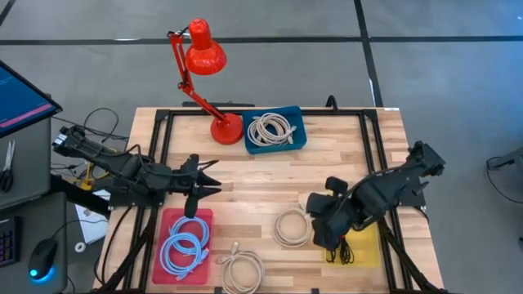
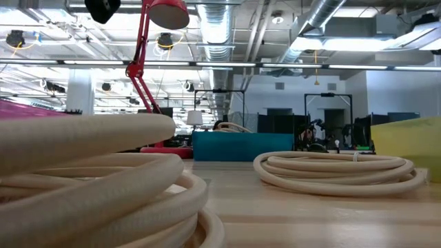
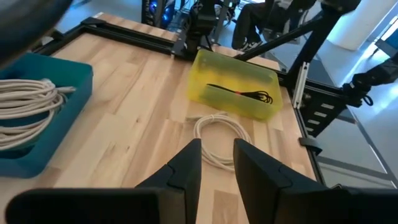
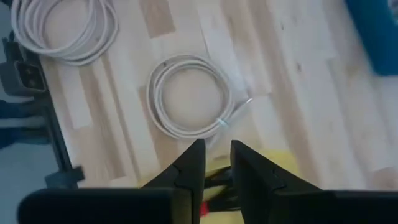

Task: Sort HDMI cables
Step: Put the brown HDMI cable into the blue bin

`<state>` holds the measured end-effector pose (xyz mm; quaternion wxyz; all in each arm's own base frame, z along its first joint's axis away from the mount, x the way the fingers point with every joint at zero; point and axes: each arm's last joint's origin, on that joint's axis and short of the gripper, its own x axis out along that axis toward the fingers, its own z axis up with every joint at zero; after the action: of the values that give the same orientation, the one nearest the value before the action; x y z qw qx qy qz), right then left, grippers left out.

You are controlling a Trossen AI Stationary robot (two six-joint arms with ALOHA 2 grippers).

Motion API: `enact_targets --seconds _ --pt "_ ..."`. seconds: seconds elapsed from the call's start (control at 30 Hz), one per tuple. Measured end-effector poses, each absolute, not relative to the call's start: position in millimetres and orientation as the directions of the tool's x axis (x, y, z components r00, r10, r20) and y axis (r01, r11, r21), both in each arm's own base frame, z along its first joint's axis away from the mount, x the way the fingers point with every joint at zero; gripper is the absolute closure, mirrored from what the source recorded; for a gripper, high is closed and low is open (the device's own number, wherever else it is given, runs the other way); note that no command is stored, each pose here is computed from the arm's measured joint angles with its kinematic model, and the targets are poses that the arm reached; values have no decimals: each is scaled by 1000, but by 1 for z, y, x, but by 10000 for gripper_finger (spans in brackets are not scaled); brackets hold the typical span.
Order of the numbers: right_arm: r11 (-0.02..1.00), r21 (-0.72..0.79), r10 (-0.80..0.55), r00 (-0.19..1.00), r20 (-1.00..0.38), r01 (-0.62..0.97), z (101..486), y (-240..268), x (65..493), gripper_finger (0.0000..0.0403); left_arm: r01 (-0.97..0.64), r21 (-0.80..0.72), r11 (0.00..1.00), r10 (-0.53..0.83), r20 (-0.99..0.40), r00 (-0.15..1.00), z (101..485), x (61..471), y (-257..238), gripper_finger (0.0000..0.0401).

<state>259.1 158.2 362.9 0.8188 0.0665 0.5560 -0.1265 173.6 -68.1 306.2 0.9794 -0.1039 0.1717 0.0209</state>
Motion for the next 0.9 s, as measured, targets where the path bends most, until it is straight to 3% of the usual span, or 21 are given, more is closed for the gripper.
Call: enact_targets --seconds 0.13,0.3,0.63,0.9 --pt "964 35 -64 361 -930 262 346 165 269 328 -76 -197 978 4 -341 940 306 174 -68 309" --pt "997 26 -3 360 -933 77 326 182 285 289 -76 -196 978 4 -341 940 306 174 -68 309" --pt "990 -47 -27 144 -989 -136 262 211 307 166 -76 -197 978 4 -341 940 306 174 -68 309" --pt "975 -93 -89 27 -996 -200 211 219 325 167 -76 -197 978 5 -341 940 306 174 -68 309"
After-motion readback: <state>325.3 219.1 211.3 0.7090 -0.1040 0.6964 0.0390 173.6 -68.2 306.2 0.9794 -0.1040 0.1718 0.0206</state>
